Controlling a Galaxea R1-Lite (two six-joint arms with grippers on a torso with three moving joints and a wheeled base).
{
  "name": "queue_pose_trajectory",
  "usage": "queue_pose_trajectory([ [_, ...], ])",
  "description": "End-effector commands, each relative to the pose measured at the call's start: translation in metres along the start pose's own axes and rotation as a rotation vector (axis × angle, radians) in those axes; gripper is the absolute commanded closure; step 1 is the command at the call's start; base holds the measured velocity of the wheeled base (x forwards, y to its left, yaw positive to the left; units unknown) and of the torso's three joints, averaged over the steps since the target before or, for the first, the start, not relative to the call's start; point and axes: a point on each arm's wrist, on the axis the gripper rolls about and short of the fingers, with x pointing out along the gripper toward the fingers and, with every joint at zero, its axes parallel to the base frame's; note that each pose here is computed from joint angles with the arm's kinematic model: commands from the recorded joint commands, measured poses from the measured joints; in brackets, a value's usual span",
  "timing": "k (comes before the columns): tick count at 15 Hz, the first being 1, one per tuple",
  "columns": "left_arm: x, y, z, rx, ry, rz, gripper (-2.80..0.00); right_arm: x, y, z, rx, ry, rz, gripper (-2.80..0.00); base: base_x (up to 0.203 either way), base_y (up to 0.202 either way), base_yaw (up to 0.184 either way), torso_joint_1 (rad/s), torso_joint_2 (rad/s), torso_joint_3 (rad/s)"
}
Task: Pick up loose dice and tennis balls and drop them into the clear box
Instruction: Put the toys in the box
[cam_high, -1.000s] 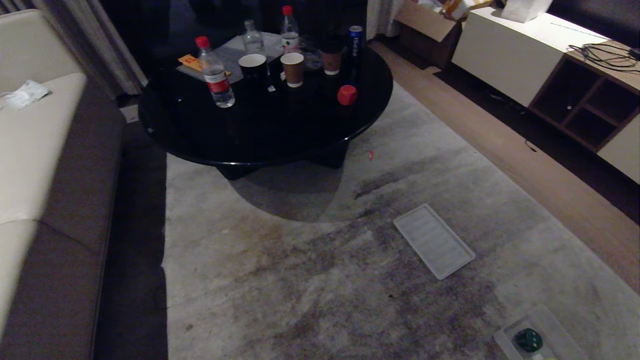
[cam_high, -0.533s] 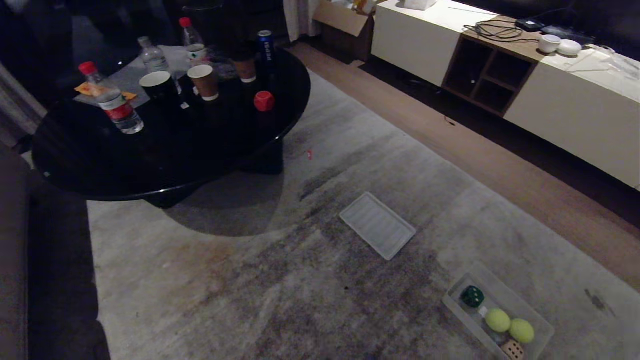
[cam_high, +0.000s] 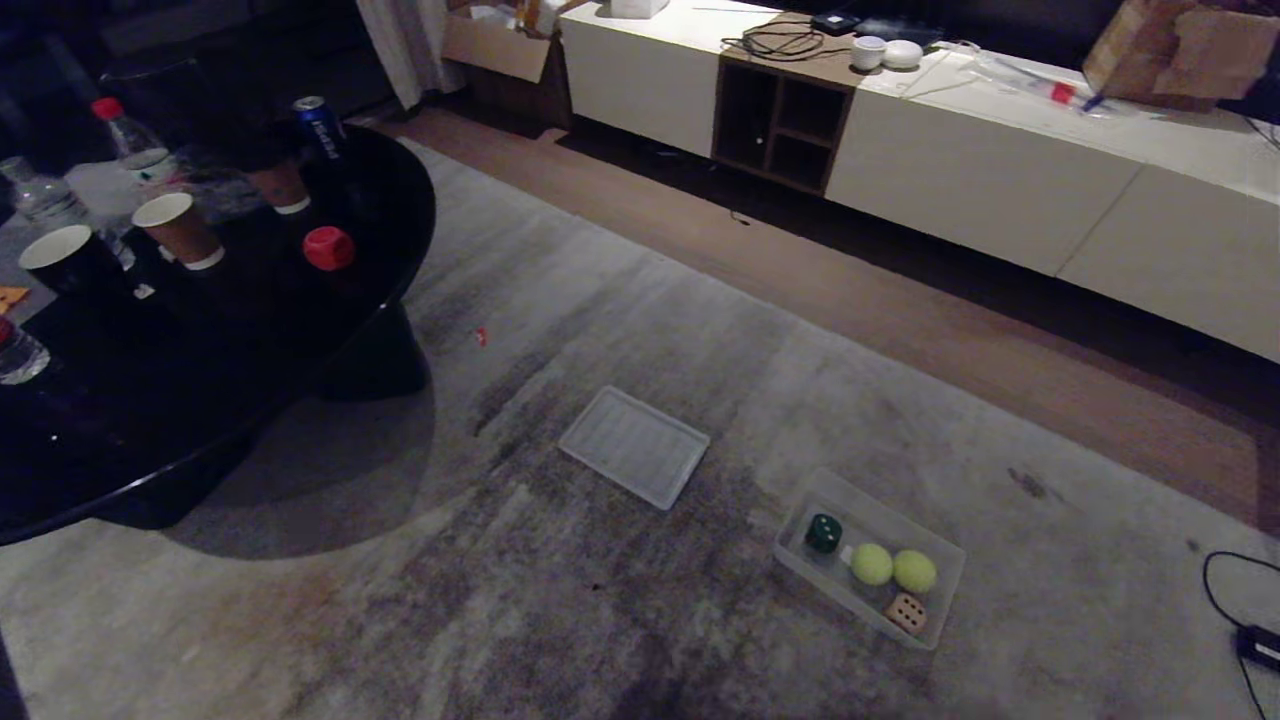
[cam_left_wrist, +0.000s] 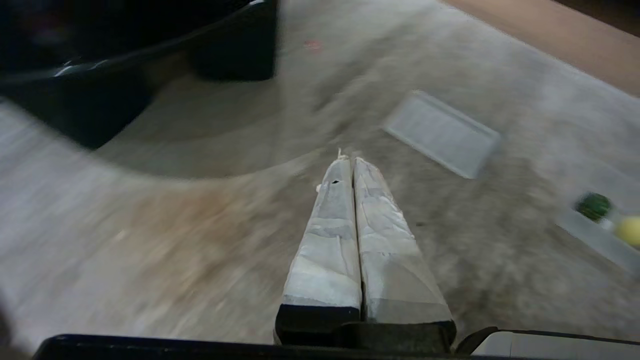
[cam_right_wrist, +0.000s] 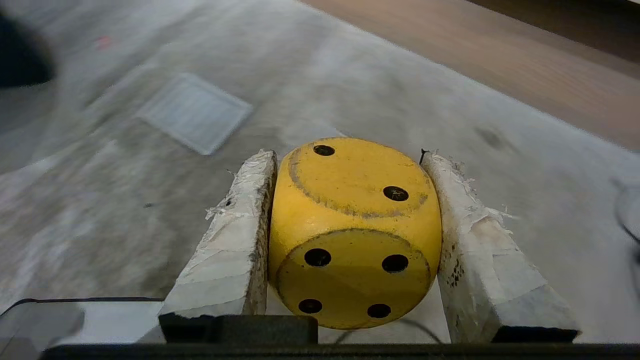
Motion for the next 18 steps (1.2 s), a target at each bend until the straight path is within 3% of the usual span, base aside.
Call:
queue_pose_trajectory([
  [1,0.0002,0.0,-0.0004,-0.001,0.003,0.002,0.0,0.0004,0.0,-0.0012,-0.001,0.006,0.001,0.0,-0.002,0.004,-0.108,0.002,0.0,0.006],
  [6,0.0002,0.0,-0.0004,0.002,0.003,0.002,0.0,0.0004,0.0,-0.0012,0.001,0.006,0.001,0.0,0.0,0.001,-0.014,0.002,0.0,-0.042],
  [18,0.0002,0.0,-0.0004,0.003,0.003,0.001,0.0,0.0004,0.0,-0.0012,0.001,0.006,-0.001,0.0,0.0,0.0,0.0,0.001,0.0,-0.196],
])
